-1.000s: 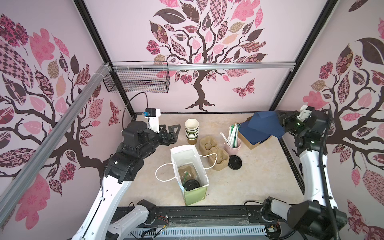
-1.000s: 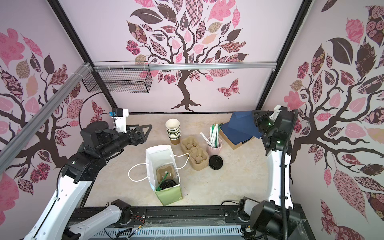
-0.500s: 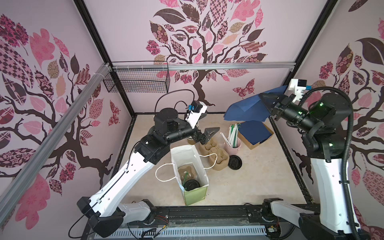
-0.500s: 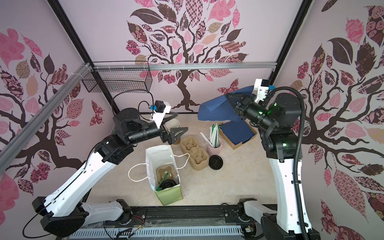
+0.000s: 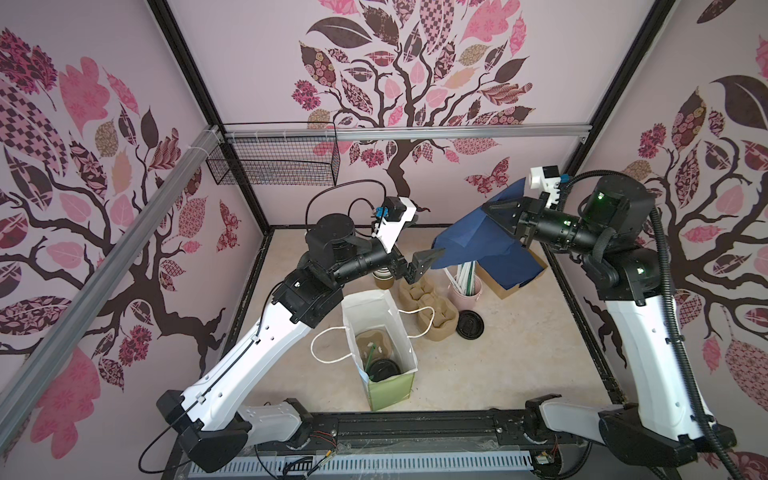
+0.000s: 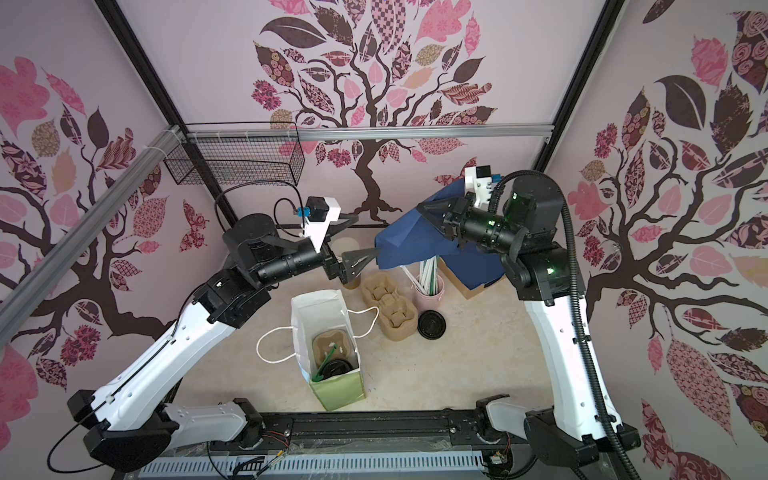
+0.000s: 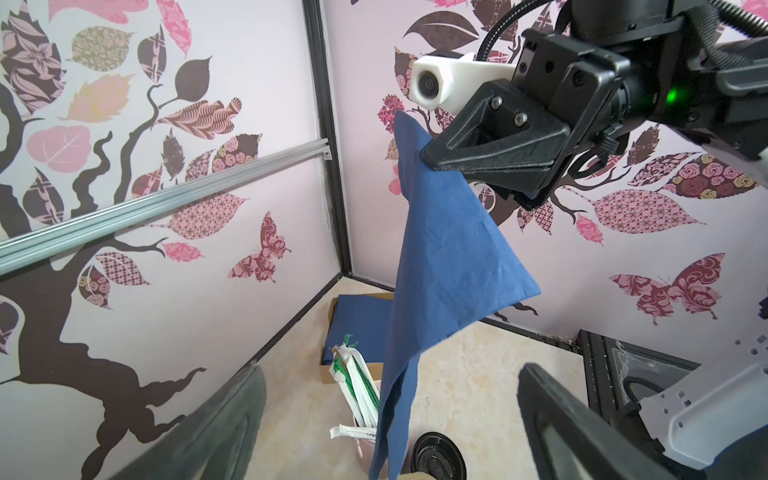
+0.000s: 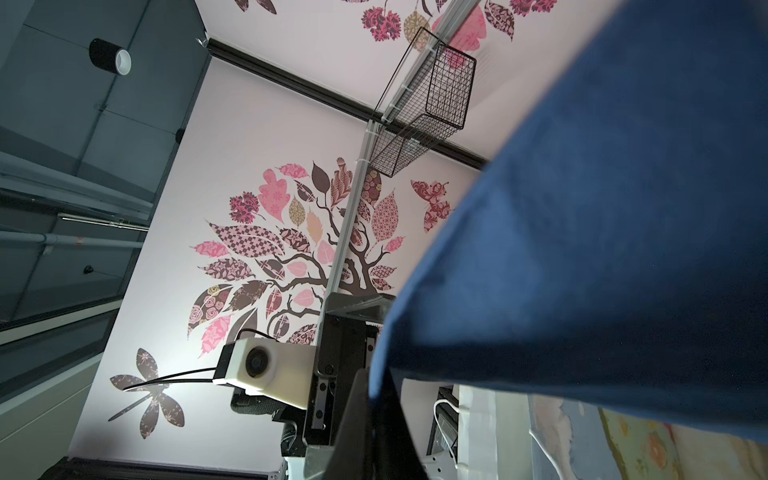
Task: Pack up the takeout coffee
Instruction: 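Grasp the hanging napkin with the left gripper beside the right gripper, then release the napkin with the left gripper while the right carries it over the bag, then lower the napkin into the bag with the right gripper while the left holds the rim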
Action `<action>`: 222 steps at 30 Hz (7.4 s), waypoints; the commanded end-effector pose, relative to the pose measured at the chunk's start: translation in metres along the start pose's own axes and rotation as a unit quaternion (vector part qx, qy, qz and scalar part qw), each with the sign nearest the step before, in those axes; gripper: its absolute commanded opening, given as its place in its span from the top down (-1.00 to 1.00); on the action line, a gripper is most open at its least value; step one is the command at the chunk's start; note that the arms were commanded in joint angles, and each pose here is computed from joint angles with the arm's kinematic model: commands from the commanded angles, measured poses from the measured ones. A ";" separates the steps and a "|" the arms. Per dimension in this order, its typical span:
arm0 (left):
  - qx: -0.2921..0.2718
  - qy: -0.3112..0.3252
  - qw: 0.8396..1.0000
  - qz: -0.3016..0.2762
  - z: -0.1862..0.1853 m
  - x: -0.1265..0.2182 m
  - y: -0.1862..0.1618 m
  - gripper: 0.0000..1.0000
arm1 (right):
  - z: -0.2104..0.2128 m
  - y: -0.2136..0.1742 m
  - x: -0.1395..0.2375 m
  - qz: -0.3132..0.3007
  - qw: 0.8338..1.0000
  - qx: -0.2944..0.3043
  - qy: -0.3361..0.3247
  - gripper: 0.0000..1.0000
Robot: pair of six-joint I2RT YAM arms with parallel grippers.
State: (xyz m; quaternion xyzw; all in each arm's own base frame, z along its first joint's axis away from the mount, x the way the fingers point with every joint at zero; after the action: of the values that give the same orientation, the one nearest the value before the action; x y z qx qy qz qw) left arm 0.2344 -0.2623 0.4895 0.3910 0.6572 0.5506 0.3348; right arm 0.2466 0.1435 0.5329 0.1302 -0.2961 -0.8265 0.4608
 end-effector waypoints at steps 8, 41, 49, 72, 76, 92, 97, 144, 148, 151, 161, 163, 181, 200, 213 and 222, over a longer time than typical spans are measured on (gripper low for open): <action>-0.001 -0.082 0.997 0.012 -0.015 -0.006 -0.012 -0.95 | 0.022 -0.008 0.010 0.022 0.999 0.021 0.042 1.00; -0.042 0.003 0.999 -0.003 0.013 -0.026 -0.015 1.00 | 0.023 -0.026 0.017 0.023 0.995 0.006 0.094 1.00; -0.120 0.110 0.984 -0.071 0.024 0.003 0.026 1.00 | -0.009 -0.048 0.043 0.028 0.984 0.153 -0.082 -0.09; -0.031 -0.151 0.988 0.008 -0.035 0.039 0.008 1.00 | 0.023 -0.069 -0.001 0.061 0.808 0.574 0.117 -0.86; 0.006 -0.182 0.983 0.031 -0.037 0.032 0.004 1.00 | 0.017 -0.091 -0.022 0.113 0.797 0.579 0.132 -0.98; 0.048 -0.235 0.969 0.057 -0.048 0.032 0.004 1.00 | -0.006 -0.133 -0.028 0.204 0.788 0.547 0.196 -0.71; 0.057 -0.254 0.964 0.059 -0.052 0.034 0.006 1.00 | -0.004 -0.131 -0.032 0.201 0.781 0.559 0.190 -0.46; 0.313 0.423 0.850 0.014 0.031 0.215 -0.057 -0.64 | 0.003 -0.145 -0.035 0.211 0.877 0.421 -0.091 1.00; 0.379 0.476 0.792 0.047 0.025 0.244 -0.083 -0.64 | 0.022 -0.150 -0.059 0.217 0.899 0.356 -0.135 1.00; 0.404 0.481 0.777 0.050 0.018 0.257 -0.093 -0.64 | 0.042 -0.154 -0.068 0.207 0.905 0.341 -0.147 1.00; 0.477 0.387 0.777 0.137 0.005 0.217 -0.124 -0.63 | 0.049 -0.170 -0.074 0.216 0.925 0.236 -0.206 1.00; 0.483 0.376 0.777 0.149 0.004 0.211 -0.129 -0.62 | 0.050 -0.183 -0.079 0.225 0.922 0.232 -0.211 1.00; 0.533 0.322 0.763 0.171 0.012 0.172 -0.168 0.15 | 0.002 -0.271 -0.130 0.313 0.870 0.219 -0.311 1.00; 0.540 0.341 0.746 0.187 0.015 0.176 -0.196 1.00 | -0.042 -0.314 -0.179 0.331 0.890 0.159 -0.272 1.00; 0.544 0.337 0.747 0.182 0.013 0.179 -0.195 1.00 | -0.095 -0.343 -0.199 0.344 0.882 0.140 -0.290 0.93; 0.542 0.346 0.745 0.176 0.015 0.182 -0.197 1.00 | -0.087 -0.334 -0.195 0.340 0.882 0.158 -0.288 0.29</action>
State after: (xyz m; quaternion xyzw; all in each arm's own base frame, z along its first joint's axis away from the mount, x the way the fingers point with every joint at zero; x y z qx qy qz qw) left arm 0.1326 -0.1135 0.2972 0.4030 0.8344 0.2474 -0.2832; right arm 0.1654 0.4073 0.2402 -0.1598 -0.5609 -0.5636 0.5851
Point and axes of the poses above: each gripper's point midway between its finger pads, its own x axis back along the fingers, its own z axis along the line the jaws close on, y = z × x, the point moved 5 cm from there along x, back along the fingers, and after that the axes turned 14 degrees about x, right-handed, at the moved point
